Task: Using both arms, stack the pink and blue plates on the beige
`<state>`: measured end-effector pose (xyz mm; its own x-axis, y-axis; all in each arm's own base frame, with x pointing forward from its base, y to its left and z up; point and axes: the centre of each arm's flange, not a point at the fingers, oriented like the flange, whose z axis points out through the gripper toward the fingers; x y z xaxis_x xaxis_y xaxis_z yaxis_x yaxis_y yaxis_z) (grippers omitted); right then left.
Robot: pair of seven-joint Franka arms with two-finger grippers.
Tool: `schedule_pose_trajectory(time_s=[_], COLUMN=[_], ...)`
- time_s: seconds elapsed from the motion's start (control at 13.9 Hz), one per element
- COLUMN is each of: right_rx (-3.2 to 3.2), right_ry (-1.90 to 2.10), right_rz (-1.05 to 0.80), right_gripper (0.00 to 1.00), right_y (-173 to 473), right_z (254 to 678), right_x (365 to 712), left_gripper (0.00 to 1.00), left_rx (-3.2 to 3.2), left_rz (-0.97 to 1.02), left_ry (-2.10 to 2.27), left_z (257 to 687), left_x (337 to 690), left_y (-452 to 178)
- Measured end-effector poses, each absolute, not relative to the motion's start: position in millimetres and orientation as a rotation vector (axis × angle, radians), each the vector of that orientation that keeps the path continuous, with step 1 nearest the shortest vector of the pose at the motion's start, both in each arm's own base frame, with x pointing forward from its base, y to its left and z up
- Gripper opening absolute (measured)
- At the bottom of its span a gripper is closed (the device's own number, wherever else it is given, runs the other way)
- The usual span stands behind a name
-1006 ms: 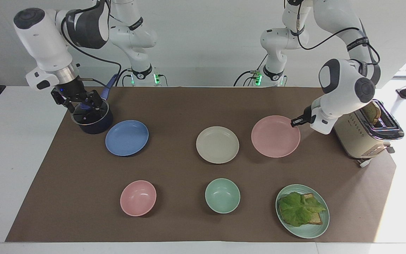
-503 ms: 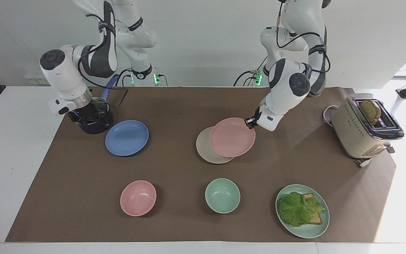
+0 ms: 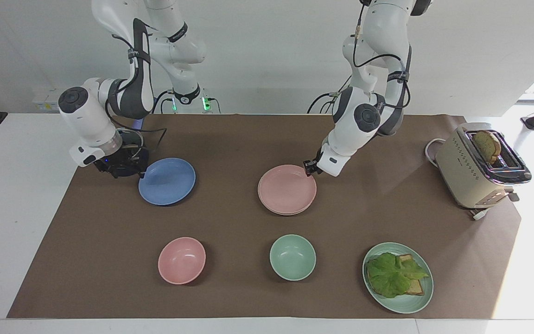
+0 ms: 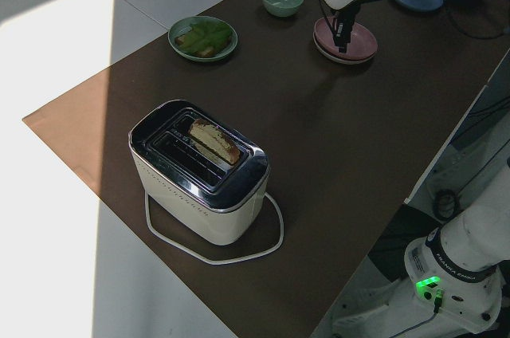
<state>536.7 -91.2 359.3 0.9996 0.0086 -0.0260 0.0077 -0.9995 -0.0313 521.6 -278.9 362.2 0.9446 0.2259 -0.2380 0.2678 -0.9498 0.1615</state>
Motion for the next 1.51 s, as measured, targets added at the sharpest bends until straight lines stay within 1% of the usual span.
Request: schedule_pose_trajectory(time_s=[0.07, 0.14, 0.22, 0.29, 0.36, 0.5, 0.57, 0.65, 0.72, 0.79, 0.86, 0.93, 1.08, 1.15, 1.37, 1.51], right_rx=[-3.091, -3.079, -3.069, -3.051, -3.027, -2.988, -2.981, -2.978, -2.974, -2.958, -2.935, -2.913, -2.863, -2.835, -2.807, -2.803], right_ry=[-0.039, -0.062, -0.067, -0.059, -0.053, -0.072, -0.078, -0.079, -0.078, -0.061, -0.045, -0.034, -0.029, -0.040, -0.085, -0.126], right_rz=[0.039, 0.043, 0.042, 0.039, 0.027, 0.001, 0.004, 0.011, 0.014, 0.020, 0.026, 0.032, 0.050, 0.051, 0.017, -0.016], right_gripper=[0.90, 0.90, 0.85, 0.85, 0.79, 0.77, 0.77, 0.72, 0.71, 0.64, 0.54, 0.39, 0.14, 0.08, 0.07, 0.07], right_y=[-90.3, -89.9, -90.3, -91.5, -93.0, -95.9, -98.0, -102.5, -107.7, -110.3, -110.5, -109.2, -104.3, -102.2, -98.2, -88.7], right_z=[351.3, 344.6, 338.2, 330.4, 320.8, 299.4, 292.2, 288.1, 287.2, 286.7, 286.6, 287.1, 287.1, 290.2, 309.0, 329.6], right_x=[535.8, 535.2, 535.1, 534.7, 534.6, 535.8, 535.8, 534.7, 533.2, 531.7, 530.4, 529.7, 528.2, 528.0, 537.3, 548.6], left_gripper=[0.69, 0.79, 0.90, 1.00, 1.00, 1.00, 1.00, 1.00, 1.00, 1.00, 1.00, 1.00, 1.00, 1.00, 1.00, 1.00], left_rx=[2.908, 2.913, 2.924, 2.942, 2.965, 3.004, 3.018, 3.038, 3.065, 3.088, 3.100, 3.105, 3.110, 3.110, 3.110, 3.111], left_rz=[-0.309, -0.276, -0.229, -0.185, -0.152, -0.096, -0.070, -0.050, -0.040, -0.036, -0.026, -0.011, 0.031, 0.050, 0.064, 0.063], left_ry=[0.368, 0.339, 0.300, 0.267, 0.229, 0.136, 0.085, 0.039, 0.005, -0.018, -0.033, -0.047, -0.057, -0.055, -0.038, -0.036], left_z=[364.5, 370.5, 381.6, 397.6, 417.2, 463.5, 485.2, 505.0, 522.2, 537.4, 553.1, 568.6, 599.1, 607.9, 613.8, 613.7], left_x=[525.8, 534.2, 547.1, 560.5, 572.2, 582.5, 580.2, 574.1, 566.5, 559.3, 553.9, 550.1, 543.9, 542.1, 541.1, 541.0], left_y=[-272.5, -259.6, -238.3, -210.9, -179.4, -113.6, -85.2, -61.9, -48.2, -44.5, -46.4, -49.4, -51.0, -49.9, -43.7, -42.7])
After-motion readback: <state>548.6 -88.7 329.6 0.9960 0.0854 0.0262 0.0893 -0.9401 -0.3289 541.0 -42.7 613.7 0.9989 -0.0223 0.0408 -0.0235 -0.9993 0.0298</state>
